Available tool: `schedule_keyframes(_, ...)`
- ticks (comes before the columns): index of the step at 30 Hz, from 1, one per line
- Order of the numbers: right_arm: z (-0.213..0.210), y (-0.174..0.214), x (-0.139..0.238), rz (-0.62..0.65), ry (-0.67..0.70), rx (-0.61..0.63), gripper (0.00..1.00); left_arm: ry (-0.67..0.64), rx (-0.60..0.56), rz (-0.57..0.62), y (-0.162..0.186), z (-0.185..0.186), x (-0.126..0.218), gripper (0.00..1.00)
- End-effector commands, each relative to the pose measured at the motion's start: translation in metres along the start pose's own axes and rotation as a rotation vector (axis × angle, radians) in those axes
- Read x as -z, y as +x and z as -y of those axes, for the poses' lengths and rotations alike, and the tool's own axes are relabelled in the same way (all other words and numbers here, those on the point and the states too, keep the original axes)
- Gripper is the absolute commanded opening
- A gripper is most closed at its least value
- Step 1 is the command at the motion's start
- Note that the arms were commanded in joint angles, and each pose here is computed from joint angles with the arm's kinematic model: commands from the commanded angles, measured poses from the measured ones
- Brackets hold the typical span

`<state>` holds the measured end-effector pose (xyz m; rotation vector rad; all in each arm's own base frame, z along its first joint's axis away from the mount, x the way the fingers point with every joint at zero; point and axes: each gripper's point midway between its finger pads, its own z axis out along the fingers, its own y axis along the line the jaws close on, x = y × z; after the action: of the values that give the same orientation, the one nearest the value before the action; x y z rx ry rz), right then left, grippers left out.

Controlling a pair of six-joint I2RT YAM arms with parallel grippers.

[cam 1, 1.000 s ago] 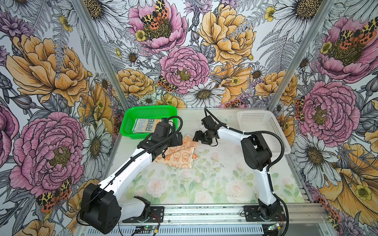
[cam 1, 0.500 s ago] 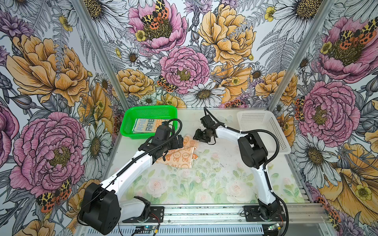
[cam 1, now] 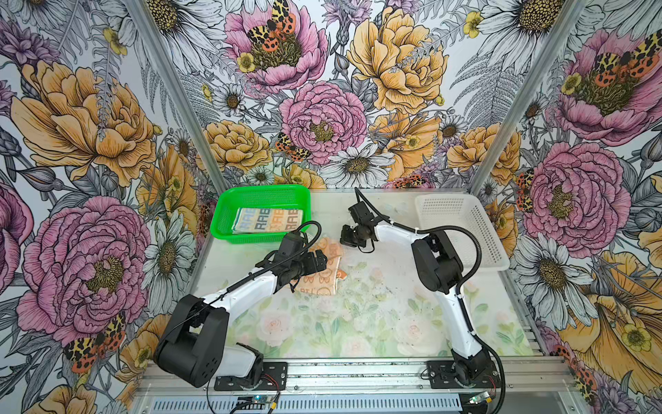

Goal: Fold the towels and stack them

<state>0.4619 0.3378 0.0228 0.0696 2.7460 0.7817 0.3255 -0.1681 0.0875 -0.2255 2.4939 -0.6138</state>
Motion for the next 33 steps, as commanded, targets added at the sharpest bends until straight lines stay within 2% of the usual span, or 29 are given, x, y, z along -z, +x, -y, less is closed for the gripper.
schedule_keyframes(1, 0.030, 0.022, -0.028, -0.067, 0.093, -0.029, 0.00, 0.057, 0.009, -0.001, 0.001, 0.011, -0.007, 0.99)
schedule_keyframes(7, 0.012, 0.005, -0.004, -0.029, 0.043, -0.016, 0.00, 0.060, 0.003, -0.065, 0.020, 0.015, -0.030, 0.99)
schedule_keyframes(14, 0.037, -0.007, 0.043, 0.024, 0.069, -0.034, 0.00, 0.091, -0.008, -0.118, 0.040, 0.035, -0.052, 0.99)
schedule_keyframes(25, 0.100, 0.001, 0.110, 0.089, 0.174, -0.055, 0.00, 0.214, -0.071, -0.187, 0.072, 0.115, -0.067, 0.99)
schedule_keyframes(29, 0.118, 0.005, 0.121, 0.090, 0.198, -0.066, 0.00, 0.260, -0.105, -0.213, 0.084, 0.143, -0.069, 0.99)
schedule_keyframes(33, 0.126, 0.016, 0.124, 0.070, 0.206, -0.058, 0.00, 0.279, -0.118, -0.248, 0.097, 0.157, -0.075, 0.99)
